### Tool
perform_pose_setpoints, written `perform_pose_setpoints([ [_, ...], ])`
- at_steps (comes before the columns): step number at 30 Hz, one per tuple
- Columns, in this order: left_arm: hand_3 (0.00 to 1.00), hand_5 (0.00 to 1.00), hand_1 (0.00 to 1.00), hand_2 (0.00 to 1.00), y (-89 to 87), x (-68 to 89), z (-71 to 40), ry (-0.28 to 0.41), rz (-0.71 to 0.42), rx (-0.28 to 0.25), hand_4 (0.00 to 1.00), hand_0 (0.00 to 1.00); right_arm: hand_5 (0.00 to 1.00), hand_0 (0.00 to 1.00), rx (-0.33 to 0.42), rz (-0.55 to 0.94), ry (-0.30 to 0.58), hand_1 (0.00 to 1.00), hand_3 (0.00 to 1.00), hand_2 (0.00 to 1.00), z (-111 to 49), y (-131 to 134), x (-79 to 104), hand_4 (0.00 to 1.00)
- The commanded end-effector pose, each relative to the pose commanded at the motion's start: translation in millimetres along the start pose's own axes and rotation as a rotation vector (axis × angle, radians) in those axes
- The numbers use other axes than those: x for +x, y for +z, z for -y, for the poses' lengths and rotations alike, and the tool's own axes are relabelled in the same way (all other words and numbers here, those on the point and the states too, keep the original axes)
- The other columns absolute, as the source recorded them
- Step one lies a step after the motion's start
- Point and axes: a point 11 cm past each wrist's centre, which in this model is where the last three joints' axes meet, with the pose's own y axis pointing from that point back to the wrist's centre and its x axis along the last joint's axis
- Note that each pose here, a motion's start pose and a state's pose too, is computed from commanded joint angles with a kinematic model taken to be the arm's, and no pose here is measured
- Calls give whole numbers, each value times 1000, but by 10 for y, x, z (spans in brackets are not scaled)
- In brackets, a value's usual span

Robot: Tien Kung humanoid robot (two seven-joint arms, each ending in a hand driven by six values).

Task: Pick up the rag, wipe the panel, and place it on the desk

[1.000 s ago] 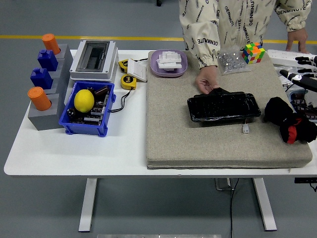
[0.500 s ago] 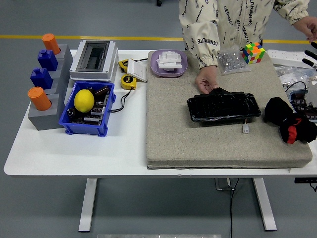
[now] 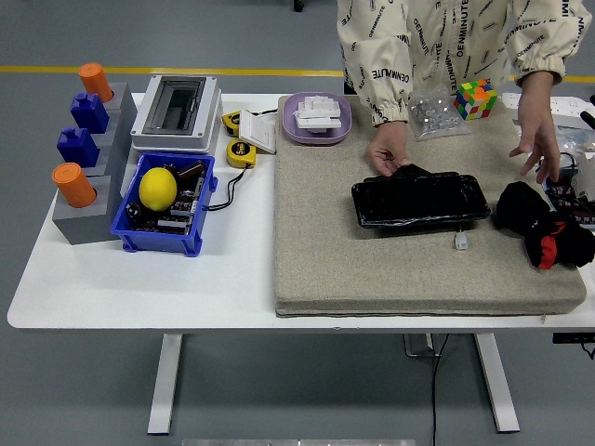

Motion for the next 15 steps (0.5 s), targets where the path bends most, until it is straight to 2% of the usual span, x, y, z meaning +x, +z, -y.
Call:
perform_pose_setpoints([
  [15,562,438,640,654,19,35,-2,6,25,-2,628,610,725,827,-2,21,7,784,876,860,-19,-43,55,998],
])
